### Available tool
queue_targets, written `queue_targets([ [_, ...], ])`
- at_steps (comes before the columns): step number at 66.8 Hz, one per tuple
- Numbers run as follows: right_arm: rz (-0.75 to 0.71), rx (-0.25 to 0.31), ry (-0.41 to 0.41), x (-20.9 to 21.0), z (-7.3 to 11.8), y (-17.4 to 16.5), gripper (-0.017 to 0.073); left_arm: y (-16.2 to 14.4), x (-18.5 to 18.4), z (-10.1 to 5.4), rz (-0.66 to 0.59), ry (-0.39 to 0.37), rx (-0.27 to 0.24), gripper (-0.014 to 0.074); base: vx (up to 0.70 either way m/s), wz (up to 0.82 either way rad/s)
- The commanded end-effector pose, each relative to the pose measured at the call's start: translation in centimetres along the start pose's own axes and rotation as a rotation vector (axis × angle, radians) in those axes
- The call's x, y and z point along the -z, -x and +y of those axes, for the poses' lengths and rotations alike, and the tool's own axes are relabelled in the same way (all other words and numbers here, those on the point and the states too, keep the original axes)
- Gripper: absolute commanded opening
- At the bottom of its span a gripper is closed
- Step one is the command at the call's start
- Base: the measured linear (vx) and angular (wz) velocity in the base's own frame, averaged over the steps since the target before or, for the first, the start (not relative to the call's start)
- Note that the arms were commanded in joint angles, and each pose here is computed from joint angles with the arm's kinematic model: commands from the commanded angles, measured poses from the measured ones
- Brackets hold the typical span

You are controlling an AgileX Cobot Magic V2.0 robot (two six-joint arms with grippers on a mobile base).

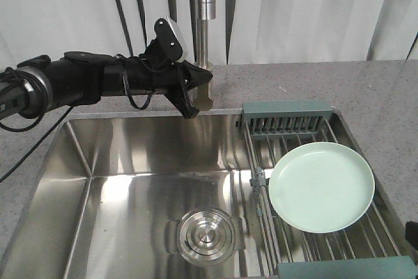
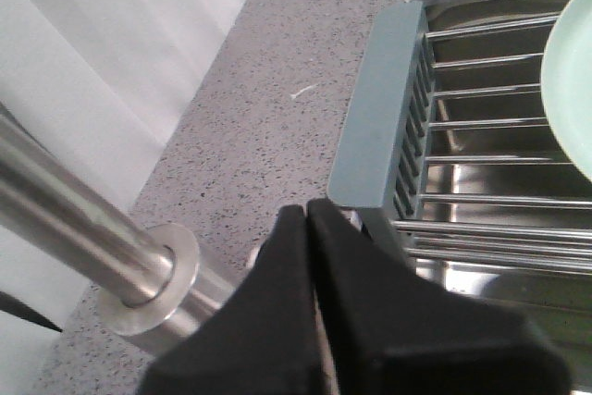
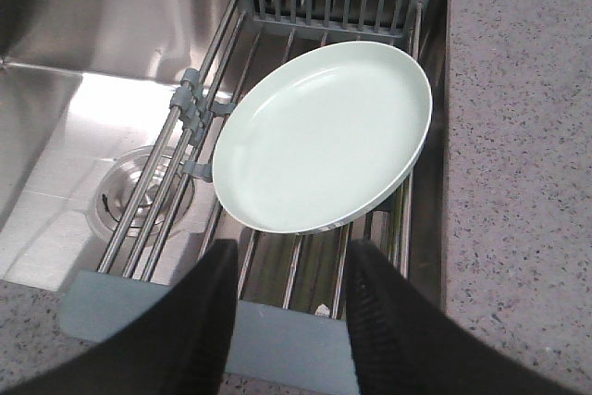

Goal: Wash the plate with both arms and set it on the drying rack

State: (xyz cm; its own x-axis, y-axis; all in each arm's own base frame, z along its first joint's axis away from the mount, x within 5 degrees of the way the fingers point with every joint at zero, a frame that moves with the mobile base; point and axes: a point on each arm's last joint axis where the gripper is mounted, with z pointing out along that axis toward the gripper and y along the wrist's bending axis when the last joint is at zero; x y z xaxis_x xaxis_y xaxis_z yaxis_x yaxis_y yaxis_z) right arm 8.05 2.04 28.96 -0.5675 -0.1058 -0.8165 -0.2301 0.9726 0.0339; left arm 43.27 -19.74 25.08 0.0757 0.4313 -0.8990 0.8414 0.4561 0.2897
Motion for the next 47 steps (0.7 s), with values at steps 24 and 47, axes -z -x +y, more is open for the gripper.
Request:
queue_targets([
  [24, -0.084, 0.004, -0.006, 0.4, 0.0, 1.2, 0.0280, 6.0, 3.0, 0.8, -0.163, 0.027, 0.071, -0.0008, 0.00, 0.00],
  [47, -0.084, 0.004, -0.006, 0.4, 0.0, 1.2, 0.0280, 8.2, 6.8, 0.1, 0.045, 0.007, 0.257, -0.0007, 0.00, 0.00],
])
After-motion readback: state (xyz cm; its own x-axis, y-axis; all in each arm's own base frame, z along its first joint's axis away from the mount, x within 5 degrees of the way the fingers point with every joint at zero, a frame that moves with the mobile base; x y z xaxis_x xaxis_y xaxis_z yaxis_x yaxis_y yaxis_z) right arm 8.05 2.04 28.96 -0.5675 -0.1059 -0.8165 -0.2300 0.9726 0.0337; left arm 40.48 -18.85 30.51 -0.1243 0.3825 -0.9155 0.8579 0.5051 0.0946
